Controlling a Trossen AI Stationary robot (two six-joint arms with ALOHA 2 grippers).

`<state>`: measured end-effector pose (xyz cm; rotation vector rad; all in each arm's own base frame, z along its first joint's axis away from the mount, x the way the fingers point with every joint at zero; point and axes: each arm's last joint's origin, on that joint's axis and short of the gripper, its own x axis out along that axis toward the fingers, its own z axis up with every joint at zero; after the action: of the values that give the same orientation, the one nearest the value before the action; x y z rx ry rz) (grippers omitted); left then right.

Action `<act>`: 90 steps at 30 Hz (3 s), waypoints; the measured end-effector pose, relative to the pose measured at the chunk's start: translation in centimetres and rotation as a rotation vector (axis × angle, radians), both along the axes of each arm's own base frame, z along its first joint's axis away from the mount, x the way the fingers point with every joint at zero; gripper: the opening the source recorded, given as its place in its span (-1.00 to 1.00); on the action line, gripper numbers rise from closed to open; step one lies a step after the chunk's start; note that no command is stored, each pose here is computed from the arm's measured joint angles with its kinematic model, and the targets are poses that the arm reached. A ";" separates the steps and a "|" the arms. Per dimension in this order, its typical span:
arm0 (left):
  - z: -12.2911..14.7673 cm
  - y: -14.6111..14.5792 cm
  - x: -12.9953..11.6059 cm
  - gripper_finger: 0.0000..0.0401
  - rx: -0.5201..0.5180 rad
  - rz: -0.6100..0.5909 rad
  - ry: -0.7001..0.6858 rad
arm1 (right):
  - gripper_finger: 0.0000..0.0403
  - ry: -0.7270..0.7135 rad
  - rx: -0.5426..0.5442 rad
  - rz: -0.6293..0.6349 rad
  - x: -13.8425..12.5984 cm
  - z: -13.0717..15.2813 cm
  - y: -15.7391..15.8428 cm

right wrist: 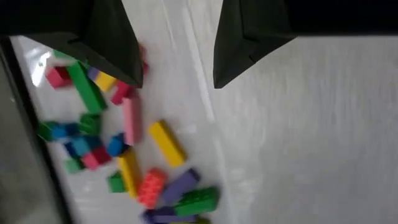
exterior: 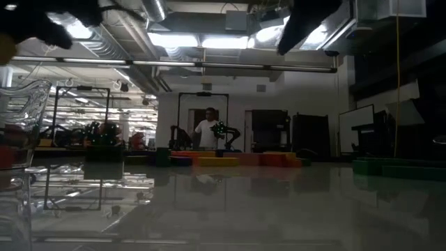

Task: Sort blocks by size
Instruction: Put the large yellow wooden block into the left transparent bin

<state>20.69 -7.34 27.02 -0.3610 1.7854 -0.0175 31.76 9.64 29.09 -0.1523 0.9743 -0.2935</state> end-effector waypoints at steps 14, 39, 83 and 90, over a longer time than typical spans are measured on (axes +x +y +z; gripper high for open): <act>-5.5 -1.7 -2.6 -0.30 0.113 0.062 0.145 | -0.03 0.172 0.000 0.139 5.6 -6.3 -4.7; -7.9 -1.3 -3.0 -0.17 0.140 -0.014 0.102 | -0.03 0.213 -0.027 0.393 8.8 -10.4 -12.0; -3.8 -2.0 3.8 -0.56 0.196 -0.202 -0.612 | -0.47 -0.065 0.654 0.509 10.9 -14.3 -15.8; -3.6 -1.8 4.2 -0.45 0.314 -0.261 -0.685 | -0.46 -0.066 0.683 0.545 11.0 -14.2 -14.9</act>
<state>24.94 -9.14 23.39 0.1067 1.1178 -0.0397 42.72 -5.27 14.91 0.2171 0.8826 0.5325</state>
